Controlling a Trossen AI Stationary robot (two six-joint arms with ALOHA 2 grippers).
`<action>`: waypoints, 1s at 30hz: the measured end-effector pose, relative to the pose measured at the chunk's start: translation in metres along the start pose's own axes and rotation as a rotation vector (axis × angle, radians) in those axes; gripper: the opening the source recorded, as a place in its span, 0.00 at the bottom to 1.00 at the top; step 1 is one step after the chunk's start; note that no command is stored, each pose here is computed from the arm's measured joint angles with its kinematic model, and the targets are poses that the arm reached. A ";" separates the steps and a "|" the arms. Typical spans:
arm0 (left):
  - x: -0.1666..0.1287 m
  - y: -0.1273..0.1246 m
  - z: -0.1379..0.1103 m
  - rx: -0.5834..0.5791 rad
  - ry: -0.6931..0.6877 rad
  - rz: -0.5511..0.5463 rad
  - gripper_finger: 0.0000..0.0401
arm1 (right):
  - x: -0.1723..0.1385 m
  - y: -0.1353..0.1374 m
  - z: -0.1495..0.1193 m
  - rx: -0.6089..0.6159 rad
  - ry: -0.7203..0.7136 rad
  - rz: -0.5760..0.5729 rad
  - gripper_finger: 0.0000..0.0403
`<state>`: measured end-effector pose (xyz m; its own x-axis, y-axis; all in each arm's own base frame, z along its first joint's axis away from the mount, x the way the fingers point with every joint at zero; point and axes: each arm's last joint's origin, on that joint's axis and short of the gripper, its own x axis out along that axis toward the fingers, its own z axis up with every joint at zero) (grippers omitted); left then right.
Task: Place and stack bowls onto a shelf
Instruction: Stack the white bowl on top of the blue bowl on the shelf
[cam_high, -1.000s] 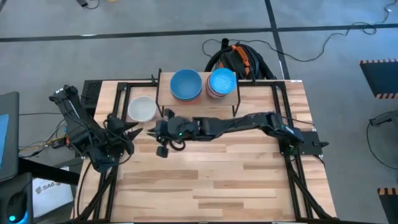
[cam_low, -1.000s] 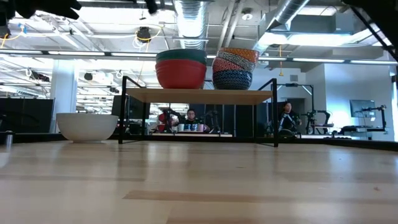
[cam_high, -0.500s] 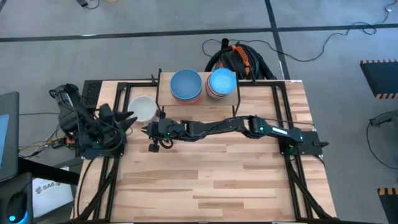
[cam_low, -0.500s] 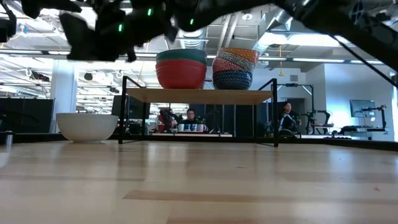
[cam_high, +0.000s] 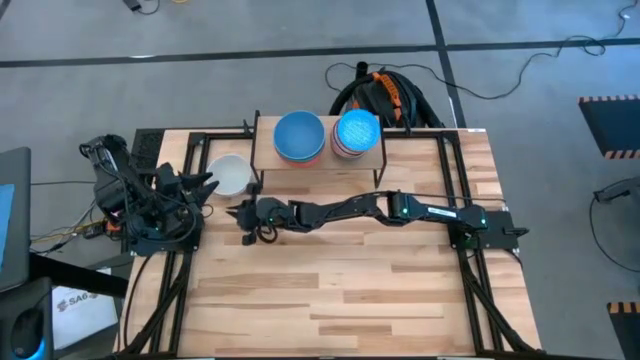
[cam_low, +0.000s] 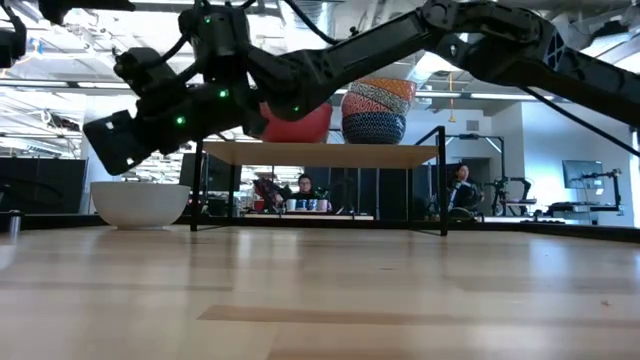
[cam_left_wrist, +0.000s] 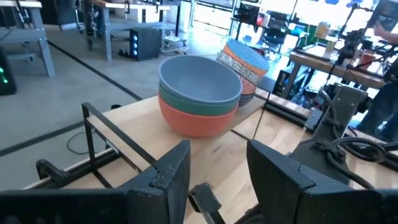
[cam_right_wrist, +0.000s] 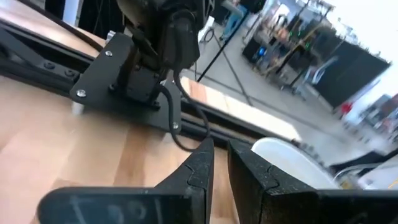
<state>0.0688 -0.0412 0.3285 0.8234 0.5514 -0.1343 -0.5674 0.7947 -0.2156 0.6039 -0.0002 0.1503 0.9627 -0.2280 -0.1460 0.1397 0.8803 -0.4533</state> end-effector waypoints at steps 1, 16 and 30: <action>0.000 0.000 0.000 0.000 -0.002 0.001 0.35 | 0.000 0.000 0.000 -0.026 -0.005 -0.005 0.18; 0.000 0.000 0.001 -0.017 -0.046 0.014 0.35 | 0.005 -0.027 0.005 -0.177 -0.069 0.006 0.38; 0.000 -0.001 0.002 -0.026 -0.061 0.017 0.35 | 0.009 -0.024 -0.013 -0.274 -0.002 0.056 0.40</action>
<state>0.0691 -0.0411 0.3306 0.8110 0.5797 -0.0792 -0.5800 0.7789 -0.2387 0.6065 -0.0289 0.1481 0.9676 -0.1811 -0.1761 0.0185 0.7460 -0.6657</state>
